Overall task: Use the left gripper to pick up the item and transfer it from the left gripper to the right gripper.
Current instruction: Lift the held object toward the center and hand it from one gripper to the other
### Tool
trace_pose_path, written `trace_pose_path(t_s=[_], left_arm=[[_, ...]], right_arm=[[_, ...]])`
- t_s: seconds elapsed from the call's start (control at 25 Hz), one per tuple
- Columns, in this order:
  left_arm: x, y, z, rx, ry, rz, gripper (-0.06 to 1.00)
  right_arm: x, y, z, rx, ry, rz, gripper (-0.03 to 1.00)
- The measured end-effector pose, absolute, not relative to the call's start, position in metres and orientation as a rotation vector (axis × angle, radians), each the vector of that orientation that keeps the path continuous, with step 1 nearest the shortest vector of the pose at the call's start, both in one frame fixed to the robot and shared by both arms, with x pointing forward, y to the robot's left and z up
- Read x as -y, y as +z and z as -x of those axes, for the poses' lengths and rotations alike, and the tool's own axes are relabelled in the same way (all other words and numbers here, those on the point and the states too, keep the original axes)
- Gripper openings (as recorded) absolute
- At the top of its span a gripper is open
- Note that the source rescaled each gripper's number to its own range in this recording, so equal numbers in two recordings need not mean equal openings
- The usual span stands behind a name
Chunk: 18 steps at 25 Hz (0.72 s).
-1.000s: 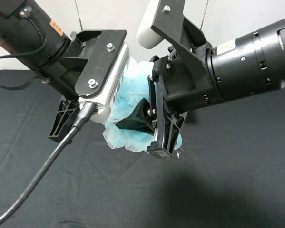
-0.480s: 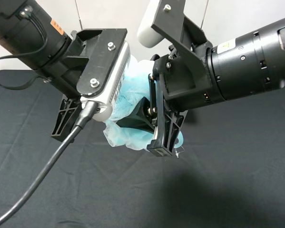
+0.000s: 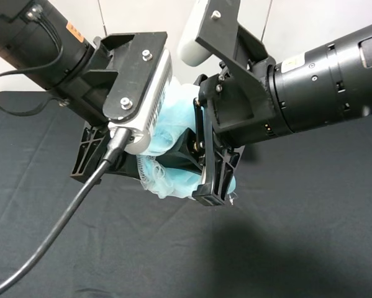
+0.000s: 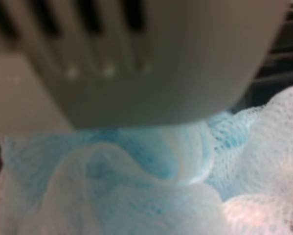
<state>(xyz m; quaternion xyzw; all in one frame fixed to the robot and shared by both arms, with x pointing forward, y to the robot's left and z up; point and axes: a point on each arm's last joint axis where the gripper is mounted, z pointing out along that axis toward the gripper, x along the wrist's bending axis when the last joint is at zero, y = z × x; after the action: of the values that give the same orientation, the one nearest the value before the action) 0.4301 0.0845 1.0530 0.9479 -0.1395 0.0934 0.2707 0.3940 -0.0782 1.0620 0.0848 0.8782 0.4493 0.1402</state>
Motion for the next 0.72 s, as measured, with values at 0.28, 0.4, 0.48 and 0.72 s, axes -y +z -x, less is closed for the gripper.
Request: trace_pose_path(t_s=[0.28,0.4,0.48,0.72], left_arm=[[-0.085,1.053,-0.429,0.373,0.244,-2.552,0.77],[-0.087,1.057,-0.427,0.388,0.252,-2.555,0.77],[-0.091,1.06,-0.425,0.4,0.269,-2.564,0.77],[-0.106,1.074,-0.419,0.325,0.321,-2.623,0.77]], right_arm=[[0.078,1.062,-0.394,-2.536,1.298,-0.245,0.12],[0.078,1.062,-0.394,-2.536,1.298,-0.245,0.12],[0.078,1.062,-0.394,-2.535,1.3,-0.248,0.12],[0.078,1.062,-0.396,-2.519,1.3,-0.257,0.07]])
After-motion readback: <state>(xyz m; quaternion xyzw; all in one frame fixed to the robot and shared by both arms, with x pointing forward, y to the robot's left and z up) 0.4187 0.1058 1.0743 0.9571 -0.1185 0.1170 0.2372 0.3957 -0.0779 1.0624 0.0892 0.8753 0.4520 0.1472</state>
